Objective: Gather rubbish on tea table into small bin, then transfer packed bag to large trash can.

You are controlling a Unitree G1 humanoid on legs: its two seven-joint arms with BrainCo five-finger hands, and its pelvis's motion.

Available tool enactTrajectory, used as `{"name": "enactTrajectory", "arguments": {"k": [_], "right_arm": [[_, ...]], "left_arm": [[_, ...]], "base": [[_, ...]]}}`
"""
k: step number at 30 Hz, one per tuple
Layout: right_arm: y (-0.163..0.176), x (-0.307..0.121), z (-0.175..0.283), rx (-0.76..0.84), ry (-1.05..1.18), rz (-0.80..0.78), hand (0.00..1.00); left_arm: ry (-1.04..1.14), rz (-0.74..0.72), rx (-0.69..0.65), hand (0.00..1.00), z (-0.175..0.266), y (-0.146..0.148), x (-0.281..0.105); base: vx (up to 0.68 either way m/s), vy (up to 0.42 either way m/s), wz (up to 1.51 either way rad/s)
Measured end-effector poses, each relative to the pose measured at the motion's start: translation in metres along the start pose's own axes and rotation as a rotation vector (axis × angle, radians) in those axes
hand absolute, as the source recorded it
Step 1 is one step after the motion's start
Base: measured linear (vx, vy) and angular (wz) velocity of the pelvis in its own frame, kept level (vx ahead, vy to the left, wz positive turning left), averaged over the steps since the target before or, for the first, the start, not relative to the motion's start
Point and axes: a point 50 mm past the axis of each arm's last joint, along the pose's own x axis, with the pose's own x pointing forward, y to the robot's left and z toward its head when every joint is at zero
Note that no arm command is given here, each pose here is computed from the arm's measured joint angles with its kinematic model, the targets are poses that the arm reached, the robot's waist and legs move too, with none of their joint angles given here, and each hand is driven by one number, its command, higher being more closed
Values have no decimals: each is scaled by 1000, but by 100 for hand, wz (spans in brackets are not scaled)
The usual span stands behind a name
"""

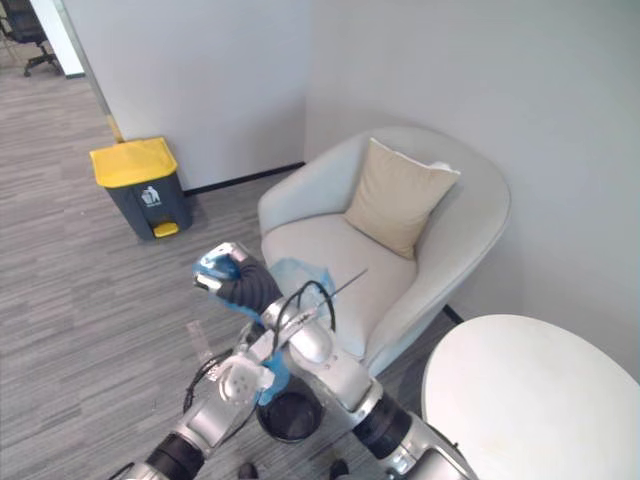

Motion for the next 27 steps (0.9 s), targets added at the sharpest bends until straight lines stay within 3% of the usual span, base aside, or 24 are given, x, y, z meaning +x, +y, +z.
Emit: {"name": "enactTrajectory", "arguments": {"k": [11,12,20,27], "right_arm": [[-1,-10,-8,45,18,-19,100],[-3,-13,-10,52,24,-37,0],[-20,-31,-18,-77,65,-134,0],[-47,-45,-19,-391,131,-186,0]], "left_arm": [[20,4,-42,100,-2,2,0],[23,3,-49,100,-3,2,0],[106,24,-118,100,-19,5,-9],[130,46,-149,100,-27,12,-14]], "base": [[10,0,-1],[0,0,0],[1,0,3],[0,0,0]]}}
